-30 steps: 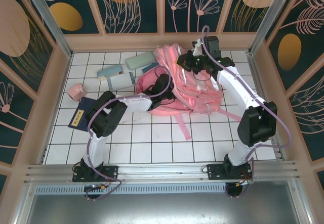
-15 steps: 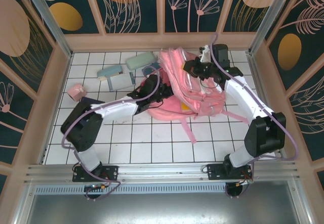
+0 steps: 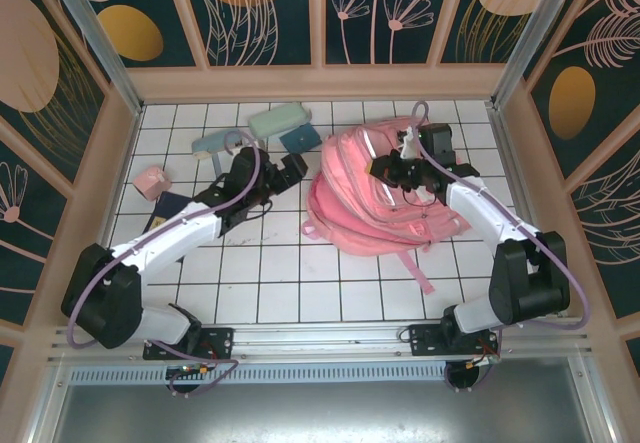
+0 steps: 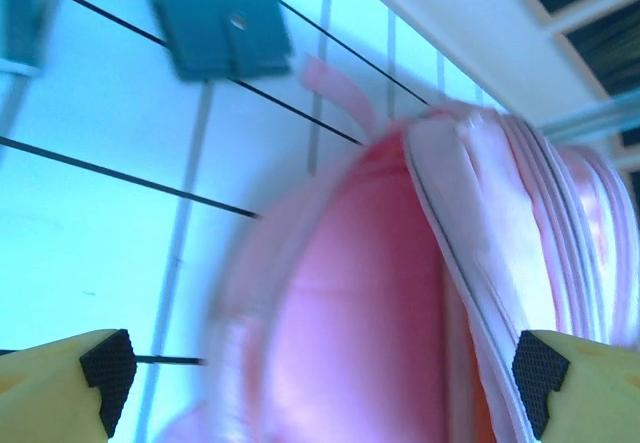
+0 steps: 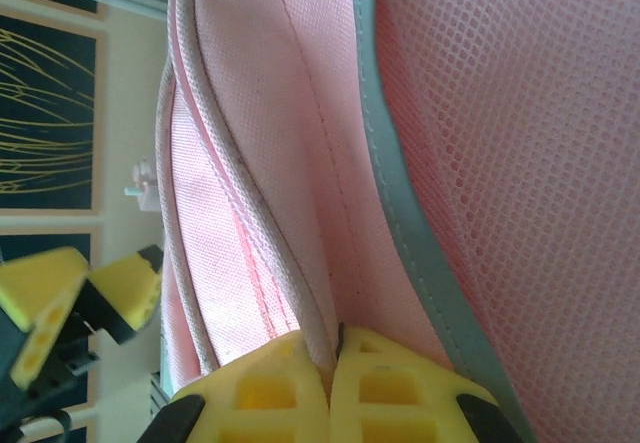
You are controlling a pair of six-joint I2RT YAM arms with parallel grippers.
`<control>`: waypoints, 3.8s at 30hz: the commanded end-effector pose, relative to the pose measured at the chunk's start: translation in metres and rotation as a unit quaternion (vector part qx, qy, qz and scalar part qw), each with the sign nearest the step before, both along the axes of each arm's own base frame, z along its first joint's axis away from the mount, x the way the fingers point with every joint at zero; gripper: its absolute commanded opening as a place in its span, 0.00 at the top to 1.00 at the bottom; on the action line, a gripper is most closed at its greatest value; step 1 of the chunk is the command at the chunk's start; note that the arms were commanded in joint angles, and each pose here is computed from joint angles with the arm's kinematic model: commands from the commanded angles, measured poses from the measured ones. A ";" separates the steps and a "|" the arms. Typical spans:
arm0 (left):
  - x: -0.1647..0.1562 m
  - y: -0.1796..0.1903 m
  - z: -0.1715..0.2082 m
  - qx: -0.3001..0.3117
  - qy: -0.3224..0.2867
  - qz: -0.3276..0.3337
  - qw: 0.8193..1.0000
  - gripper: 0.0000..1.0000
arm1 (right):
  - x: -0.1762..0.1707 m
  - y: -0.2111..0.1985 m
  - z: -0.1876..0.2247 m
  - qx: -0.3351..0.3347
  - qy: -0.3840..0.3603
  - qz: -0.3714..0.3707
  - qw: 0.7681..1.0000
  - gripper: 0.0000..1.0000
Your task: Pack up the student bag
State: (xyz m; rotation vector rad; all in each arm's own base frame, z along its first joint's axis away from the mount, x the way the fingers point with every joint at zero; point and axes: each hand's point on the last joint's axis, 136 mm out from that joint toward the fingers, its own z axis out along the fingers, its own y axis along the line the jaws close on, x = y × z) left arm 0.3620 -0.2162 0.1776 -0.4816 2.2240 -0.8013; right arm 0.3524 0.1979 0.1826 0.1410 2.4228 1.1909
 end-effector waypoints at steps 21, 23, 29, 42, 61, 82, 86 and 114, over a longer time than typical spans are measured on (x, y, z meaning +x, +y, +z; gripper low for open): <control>-0.038 0.255 -0.130 0.135 0.209 0.261 0.933 0.01 | 0.014 0.034 -0.005 -0.037 -0.046 0.022 0.998 0.56; -0.044 0.269 -0.135 0.144 0.222 0.274 0.925 0.02 | 0.012 0.041 -0.005 -0.035 -0.047 0.029 0.998 0.57; -0.061 0.267 -0.165 0.097 0.263 0.276 0.919 0.01 | 0.004 0.062 0.001 -0.031 -0.055 0.048 0.997 0.52; -0.069 0.170 -0.158 -0.156 0.222 0.236 0.933 0.04 | -0.003 0.095 -0.002 -0.020 -0.051 0.076 0.996 0.46; -0.059 0.123 -0.098 -0.083 0.168 0.199 0.962 0.05 | -0.034 0.214 -0.057 -0.032 -0.014 0.171 0.985 0.54; -0.112 0.193 -0.174 0.115 0.262 0.196 0.938 0.66 | -0.051 0.287 -0.138 -0.106 0.003 0.231 0.967 0.56; -0.117 0.190 -0.184 0.105 0.270 0.193 0.938 0.75 | -0.050 0.287 -0.153 -0.131 0.009 0.226 0.965 0.57; -0.117 0.173 -0.186 0.065 0.269 0.166 0.947 0.82 | -0.108 0.329 -0.050 0.094 -0.003 0.376 0.922 0.68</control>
